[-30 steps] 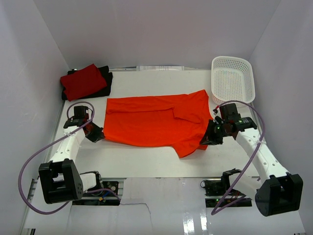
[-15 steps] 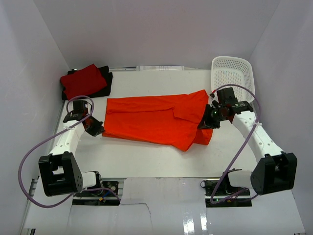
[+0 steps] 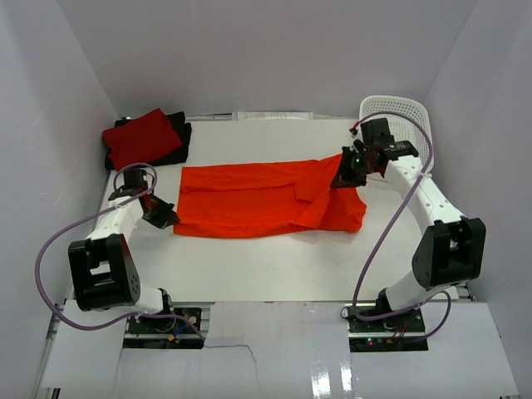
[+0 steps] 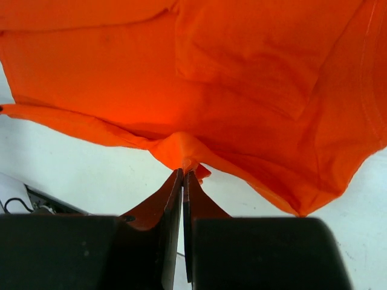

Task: Fold and stack the t-shirts
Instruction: Fold the other side of the tshirt into a rectangle

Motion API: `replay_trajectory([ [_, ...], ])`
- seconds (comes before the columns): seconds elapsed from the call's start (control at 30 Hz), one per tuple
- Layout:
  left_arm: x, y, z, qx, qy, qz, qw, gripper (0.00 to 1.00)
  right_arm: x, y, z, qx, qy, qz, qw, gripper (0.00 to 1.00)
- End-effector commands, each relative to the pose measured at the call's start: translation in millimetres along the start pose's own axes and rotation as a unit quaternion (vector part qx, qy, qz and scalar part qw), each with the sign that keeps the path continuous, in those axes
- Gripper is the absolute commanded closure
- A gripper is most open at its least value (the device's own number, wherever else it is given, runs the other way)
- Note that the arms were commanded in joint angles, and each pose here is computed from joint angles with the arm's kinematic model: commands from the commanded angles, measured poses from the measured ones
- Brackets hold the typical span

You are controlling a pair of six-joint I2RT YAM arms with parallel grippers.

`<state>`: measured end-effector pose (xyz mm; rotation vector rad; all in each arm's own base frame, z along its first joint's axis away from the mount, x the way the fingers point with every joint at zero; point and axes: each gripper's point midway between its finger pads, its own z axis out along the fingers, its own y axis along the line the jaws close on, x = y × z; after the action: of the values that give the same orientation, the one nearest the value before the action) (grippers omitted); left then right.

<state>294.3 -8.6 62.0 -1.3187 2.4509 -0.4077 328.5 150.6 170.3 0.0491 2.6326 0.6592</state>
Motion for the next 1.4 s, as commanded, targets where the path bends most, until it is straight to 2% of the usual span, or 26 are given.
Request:
replay_trajectory([
  [0.0,-17,-23,-4,0.03,-0.018,0.0,0.999,1.0,-34,12,-4,-0.006,-0.041,-0.027,0.999,0.92],
  [0.3,-34,-40,-13,0.041,-0.038,0.001,0.998,1.0,-63,20,1,-0.008,-0.053,-0.035,0.998,0.92],
  [0.7,-57,-42,-34,0.043,-0.076,-0.007,0.996,1.0,-75,22,-1,-0.004,-0.058,-0.041,0.997,0.92],
  [1.37,-80,-58,-9,0.041,-0.071,0.023,0.996,1.0,-103,24,25,-0.004,-0.045,-0.043,0.998,0.92],
])
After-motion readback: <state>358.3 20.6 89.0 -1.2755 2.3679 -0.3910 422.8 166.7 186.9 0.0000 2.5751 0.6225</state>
